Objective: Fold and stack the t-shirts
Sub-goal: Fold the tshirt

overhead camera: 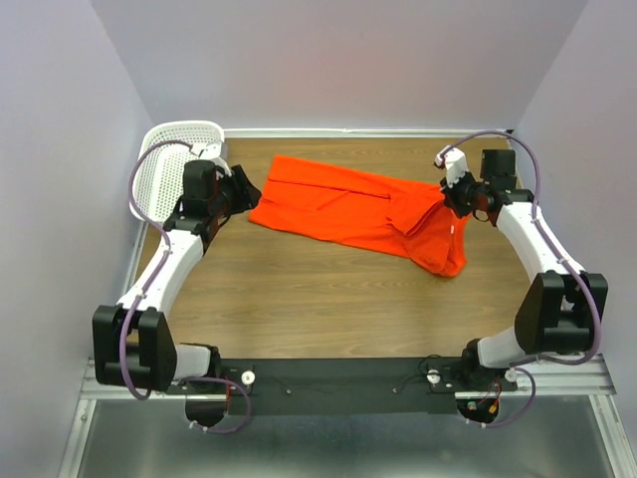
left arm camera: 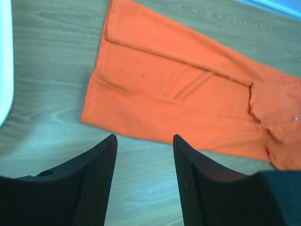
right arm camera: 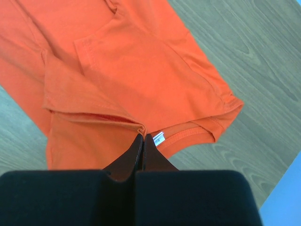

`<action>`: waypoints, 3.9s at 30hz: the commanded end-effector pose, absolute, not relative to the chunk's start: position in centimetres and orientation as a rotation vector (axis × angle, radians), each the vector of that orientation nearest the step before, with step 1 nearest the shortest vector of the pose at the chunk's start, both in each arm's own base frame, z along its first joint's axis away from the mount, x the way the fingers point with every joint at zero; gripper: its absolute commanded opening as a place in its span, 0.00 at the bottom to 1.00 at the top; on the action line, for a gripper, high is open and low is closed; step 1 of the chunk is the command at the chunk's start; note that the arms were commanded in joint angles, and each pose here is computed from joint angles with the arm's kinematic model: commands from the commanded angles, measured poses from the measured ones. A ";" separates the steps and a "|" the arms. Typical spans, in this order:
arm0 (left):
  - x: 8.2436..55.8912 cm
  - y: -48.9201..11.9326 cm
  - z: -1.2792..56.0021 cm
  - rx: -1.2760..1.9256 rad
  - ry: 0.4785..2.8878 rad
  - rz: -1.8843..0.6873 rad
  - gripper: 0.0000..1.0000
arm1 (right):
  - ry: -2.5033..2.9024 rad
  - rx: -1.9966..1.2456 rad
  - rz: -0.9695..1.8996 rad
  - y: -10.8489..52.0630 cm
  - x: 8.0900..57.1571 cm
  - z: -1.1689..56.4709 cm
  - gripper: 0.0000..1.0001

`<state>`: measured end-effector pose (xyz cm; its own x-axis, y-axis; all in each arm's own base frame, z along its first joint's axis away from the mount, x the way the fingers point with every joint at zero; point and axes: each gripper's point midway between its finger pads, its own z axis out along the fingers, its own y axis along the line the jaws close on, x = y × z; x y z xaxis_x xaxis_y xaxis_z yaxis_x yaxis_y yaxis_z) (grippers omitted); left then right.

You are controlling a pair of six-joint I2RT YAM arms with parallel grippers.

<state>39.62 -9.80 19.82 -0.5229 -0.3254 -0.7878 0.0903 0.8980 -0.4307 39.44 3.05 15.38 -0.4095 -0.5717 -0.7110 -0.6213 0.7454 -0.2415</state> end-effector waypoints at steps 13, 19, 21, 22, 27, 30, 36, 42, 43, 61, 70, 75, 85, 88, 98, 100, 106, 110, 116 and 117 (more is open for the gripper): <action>34.7 -8.5 23.8 0.068 1.942 -0.416 0.59 | 2.082 -0.892 0.153 3.9 44.6 16.2 0.01; 34.1 -8.7 23.6 0.089 1.918 -0.427 0.59 | 2.070 -0.925 0.199 4.6 45.7 15.8 0.01; 34.2 -8.6 23.4 0.084 1.922 -0.421 0.59 | 2.061 -0.937 0.213 4.9 46.0 16.0 0.01; 34.2 -8.6 23.4 0.081 1.923 -0.419 0.59 | 2.062 -0.945 0.232 5.1 46.1 15.7 0.01; 34.3 -8.6 23.2 0.082 1.927 -0.422 0.59 | 2.048 -0.998 0.292 6.3 46.2 15.4 0.02; 34.3 -8.7 23.2 0.082 1.930 -0.425 0.59 | 2.038 -1.042 0.303 6.8 46.2 15.0 0.02; 34.3 -8.7 23.2 0.082 1.929 -0.431 0.59 | 2.038 -1.106 0.331 8.2 45.9 14.0 0.02; 34.3 -8.7 23.2 0.083 1.929 -0.430 0.59 | 2.017 -1.157 0.353 9.9 46.3 13.9 0.02; 34.3 -8.8 23.2 0.085 1.928 -0.432 0.59 | 2.015 -1.160 0.352 10.1 46.5 14.0 0.02; 34.4 -9.0 22.7 0.087 1.942 -0.444 0.58 | 1.989 -1.227 0.382 12.8 47.6 13.7 0.02; 34.4 -9.1 22.6 0.091 1.946 -0.450 0.58 | 1.987 -1.217 0.401 13.1 48.5 13.6 0.02; 34.5 -9.1 22.4 0.089 1.952 -0.453 0.58 | 1.992 -1.221 0.415 13.4 48.8 13.0 0.02; 34.7 -9.2 22.2 0.092 1.957 -0.455 0.58 | 1.998 -1.235 0.421 13.9 49.1 12.3 0.02; 34.7 -9.2 22.0 0.093 1.963 -0.456 0.58 | 1.998 -1.240 0.420 13.9 49.3 12.2 0.02; 34.7 -9.2 21.9 0.093 1.966 -0.458 0.58 | 2.016 -1.235 0.393 13.9 50.2 11.8 0.03; 34.7 -9.2 21.9 0.093 1.964 -0.458 0.58 | 2.022 -1.233 0.385 13.9 50.4 11.6 0.04; 34.7 -9.2 22.1 0.094 1.960 -0.458 0.58 | 2.093 -1.202 0.316 12.7 50.8 10.3 0.10; 34.6 -9.3 22.1 0.097 1.961 -0.462 0.58 | 2.235 -0.957 0.156 10.4 53.6 9.6 0.58; 34.5 -9.2 22.3 0.093 1.955 -0.459 0.58 | 2.224 -0.766 0.095 9.4 54.1 11.8 0.65; 34.5 -9.2 22.4 0.095 1.952 -0.458 0.58 | 2.205 -0.794 0.161 10.2 52.6 12.6 0.64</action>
<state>34.54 -9.10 21.72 -0.4414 -0.1472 -0.8852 0.2470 0.9284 -0.2775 53.52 9.58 9.29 -0.5142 -0.5684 -0.6423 -0.6387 0.7536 -0.1555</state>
